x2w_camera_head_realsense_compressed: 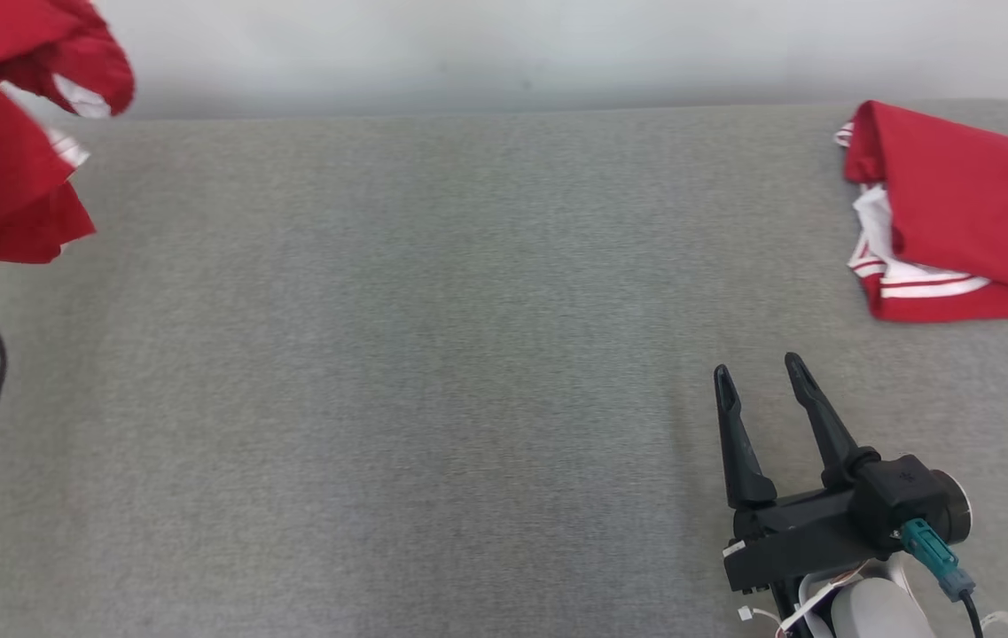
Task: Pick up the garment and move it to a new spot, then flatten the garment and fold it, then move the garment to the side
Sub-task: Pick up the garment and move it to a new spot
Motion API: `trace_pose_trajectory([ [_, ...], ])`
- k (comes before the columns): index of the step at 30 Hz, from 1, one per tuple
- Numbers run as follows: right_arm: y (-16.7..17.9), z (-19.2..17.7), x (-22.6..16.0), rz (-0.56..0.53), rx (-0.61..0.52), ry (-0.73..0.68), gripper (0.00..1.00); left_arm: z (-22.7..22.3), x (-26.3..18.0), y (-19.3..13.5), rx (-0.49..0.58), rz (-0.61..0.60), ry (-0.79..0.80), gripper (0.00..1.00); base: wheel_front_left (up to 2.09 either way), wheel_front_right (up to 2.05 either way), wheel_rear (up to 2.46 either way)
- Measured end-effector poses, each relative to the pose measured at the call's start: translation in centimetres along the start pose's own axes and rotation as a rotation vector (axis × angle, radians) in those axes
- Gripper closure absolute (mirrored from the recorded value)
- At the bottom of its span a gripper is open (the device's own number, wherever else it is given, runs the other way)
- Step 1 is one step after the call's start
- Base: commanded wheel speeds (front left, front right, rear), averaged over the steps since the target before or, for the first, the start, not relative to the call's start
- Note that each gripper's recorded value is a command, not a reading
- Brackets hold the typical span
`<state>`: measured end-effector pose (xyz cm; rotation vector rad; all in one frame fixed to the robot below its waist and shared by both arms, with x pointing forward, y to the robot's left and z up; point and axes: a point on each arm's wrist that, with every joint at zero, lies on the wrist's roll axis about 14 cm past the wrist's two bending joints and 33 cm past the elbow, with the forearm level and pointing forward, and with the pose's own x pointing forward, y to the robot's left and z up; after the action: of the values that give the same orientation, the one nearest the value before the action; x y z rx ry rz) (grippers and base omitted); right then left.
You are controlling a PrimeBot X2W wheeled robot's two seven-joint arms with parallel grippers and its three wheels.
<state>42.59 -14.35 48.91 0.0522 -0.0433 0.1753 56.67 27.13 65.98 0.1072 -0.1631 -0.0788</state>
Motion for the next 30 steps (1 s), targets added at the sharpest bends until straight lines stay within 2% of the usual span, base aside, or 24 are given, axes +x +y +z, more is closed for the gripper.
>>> trace_pose_trajectory([
  [7,-2.1,0.5,-1.6,-0.070,0.016,-0.006,0.00,4.5,1.7,-8.7,-0.013,-0.206,-0.126,1.00,0.00,0.00,0.00],
  [18,-6.5,0.8,-5.7,-0.223,0.019,0.003,0.00,7.7,-0.1,-24.5,-0.167,-0.550,-0.217,1.00,0.00,0.00,0.00],
  [22,-7.5,1.0,-7.0,-0.263,0.017,0.002,0.00,7.1,-1.3,-28.2,-0.212,-0.633,-0.199,1.00,0.00,0.00,0.00],
  [24,-7.8,1.0,-7.5,-0.279,0.015,0.003,0.00,6.3,-1.9,-29.6,-0.273,-0.658,-0.167,1.00,0.00,0.00,0.00],
  [30,-8.1,1.0,-8.2,-0.293,0.017,0.005,0.00,1.6,-4.0,-31.3,-0.352,-0.666,-0.044,1.00,0.00,0.00,0.00],
])
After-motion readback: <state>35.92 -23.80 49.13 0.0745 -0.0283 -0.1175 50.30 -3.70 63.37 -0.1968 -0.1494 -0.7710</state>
